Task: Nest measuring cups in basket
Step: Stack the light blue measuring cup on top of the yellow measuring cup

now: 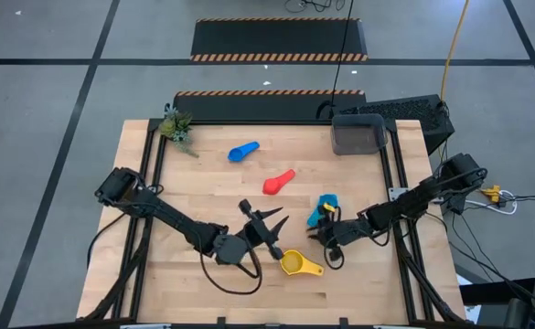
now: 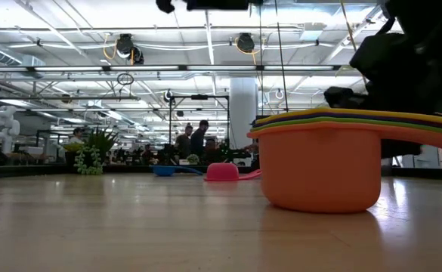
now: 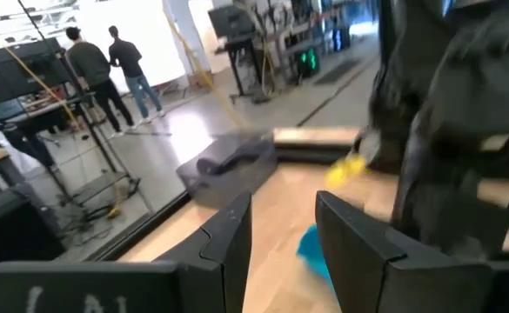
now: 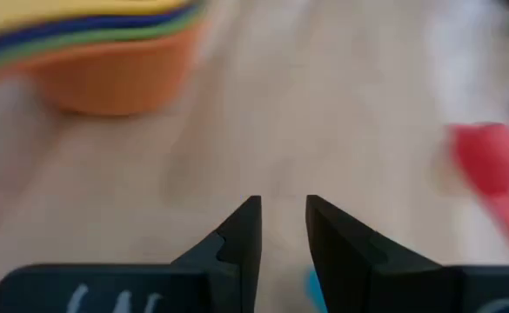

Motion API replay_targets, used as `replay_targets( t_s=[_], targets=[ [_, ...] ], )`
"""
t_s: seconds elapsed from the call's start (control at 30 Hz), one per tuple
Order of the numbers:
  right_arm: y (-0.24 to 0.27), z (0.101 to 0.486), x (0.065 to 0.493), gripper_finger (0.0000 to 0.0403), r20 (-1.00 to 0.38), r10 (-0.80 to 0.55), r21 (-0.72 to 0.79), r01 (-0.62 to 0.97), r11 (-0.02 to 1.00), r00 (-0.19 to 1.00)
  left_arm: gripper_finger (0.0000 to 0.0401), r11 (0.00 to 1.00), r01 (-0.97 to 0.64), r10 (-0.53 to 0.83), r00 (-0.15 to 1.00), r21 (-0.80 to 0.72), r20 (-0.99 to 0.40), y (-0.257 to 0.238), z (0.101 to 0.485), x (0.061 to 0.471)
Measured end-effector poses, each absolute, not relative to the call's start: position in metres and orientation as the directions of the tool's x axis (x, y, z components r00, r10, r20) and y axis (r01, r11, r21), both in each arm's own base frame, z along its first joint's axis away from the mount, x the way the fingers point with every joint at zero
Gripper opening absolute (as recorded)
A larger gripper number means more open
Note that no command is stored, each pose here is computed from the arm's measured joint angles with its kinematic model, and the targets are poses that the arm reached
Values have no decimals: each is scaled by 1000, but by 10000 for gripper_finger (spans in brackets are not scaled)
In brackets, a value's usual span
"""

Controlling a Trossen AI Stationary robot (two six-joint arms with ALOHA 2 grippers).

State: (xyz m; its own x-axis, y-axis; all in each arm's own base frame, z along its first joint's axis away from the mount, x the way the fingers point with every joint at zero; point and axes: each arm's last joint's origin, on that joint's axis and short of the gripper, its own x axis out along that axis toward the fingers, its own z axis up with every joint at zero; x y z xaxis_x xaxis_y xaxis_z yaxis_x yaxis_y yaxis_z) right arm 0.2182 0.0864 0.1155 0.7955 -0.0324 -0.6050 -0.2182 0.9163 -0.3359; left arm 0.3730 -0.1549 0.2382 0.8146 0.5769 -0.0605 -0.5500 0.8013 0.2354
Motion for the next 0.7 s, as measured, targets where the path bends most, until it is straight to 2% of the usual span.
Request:
replay_targets(
  t_s=[0.2,0.4,0.57,0.7],
  targets=[
    [78,129,212,84,-549,-223,-434,-47,900,805,131,784,-538,589,802,308,-98,-129,233,383],
    [68,139,199,84,-561,-344,-538,-16,843,753,131,840,-453,505,854,300,-125,-96,239,394],
    [65,135,195,84,-603,-352,-541,-43,840,716,131,870,-387,454,869,305,-195,-75,232,399],
    [71,138,196,84,-587,-302,-485,-28,874,751,131,872,-366,457,846,324,-274,-60,224,400]
  ],
)
